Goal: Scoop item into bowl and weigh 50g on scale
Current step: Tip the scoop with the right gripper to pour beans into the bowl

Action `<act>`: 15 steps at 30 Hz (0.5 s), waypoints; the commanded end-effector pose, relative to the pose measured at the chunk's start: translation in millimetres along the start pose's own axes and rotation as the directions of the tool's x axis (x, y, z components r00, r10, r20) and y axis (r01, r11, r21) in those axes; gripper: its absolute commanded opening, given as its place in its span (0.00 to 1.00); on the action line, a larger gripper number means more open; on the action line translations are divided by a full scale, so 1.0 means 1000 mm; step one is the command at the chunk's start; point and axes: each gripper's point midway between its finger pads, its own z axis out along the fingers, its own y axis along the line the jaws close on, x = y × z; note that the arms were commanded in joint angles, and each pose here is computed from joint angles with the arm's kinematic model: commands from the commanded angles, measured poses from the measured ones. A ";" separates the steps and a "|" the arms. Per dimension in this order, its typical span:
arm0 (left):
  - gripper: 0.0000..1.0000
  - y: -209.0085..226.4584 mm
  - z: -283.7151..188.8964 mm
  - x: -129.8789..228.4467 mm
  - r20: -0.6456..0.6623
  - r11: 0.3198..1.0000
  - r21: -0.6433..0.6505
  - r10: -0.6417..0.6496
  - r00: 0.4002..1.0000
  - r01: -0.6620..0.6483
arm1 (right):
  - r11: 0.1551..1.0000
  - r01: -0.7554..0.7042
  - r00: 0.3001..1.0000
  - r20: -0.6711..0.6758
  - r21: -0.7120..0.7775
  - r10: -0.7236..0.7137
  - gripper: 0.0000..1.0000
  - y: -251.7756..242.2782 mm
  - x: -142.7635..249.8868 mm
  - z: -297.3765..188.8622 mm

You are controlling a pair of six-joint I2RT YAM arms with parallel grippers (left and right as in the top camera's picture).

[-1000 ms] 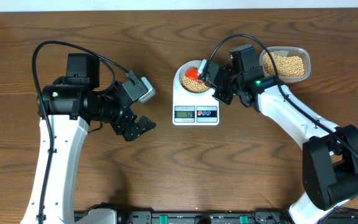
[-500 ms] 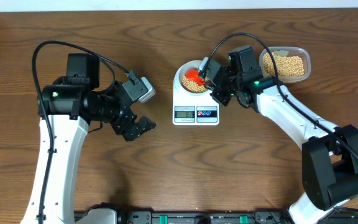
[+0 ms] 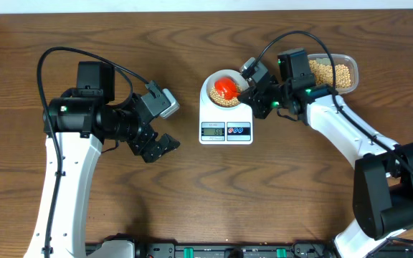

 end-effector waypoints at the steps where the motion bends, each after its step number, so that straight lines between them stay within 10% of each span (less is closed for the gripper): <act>1: 0.95 0.000 -0.001 0.001 -0.002 1.000 -0.002 0.008 1.000 -0.008 | 0.993 -0.081 0.996 0.026 -0.082 0.084 0.01 0.006 -0.002 -0.005; 15: 0.95 0.000 -0.001 0.001 -0.002 1.000 -0.002 0.008 1.000 -0.008 | 0.980 -0.129 0.980 0.134 -0.152 0.150 0.01 -0.010 -0.020 -0.028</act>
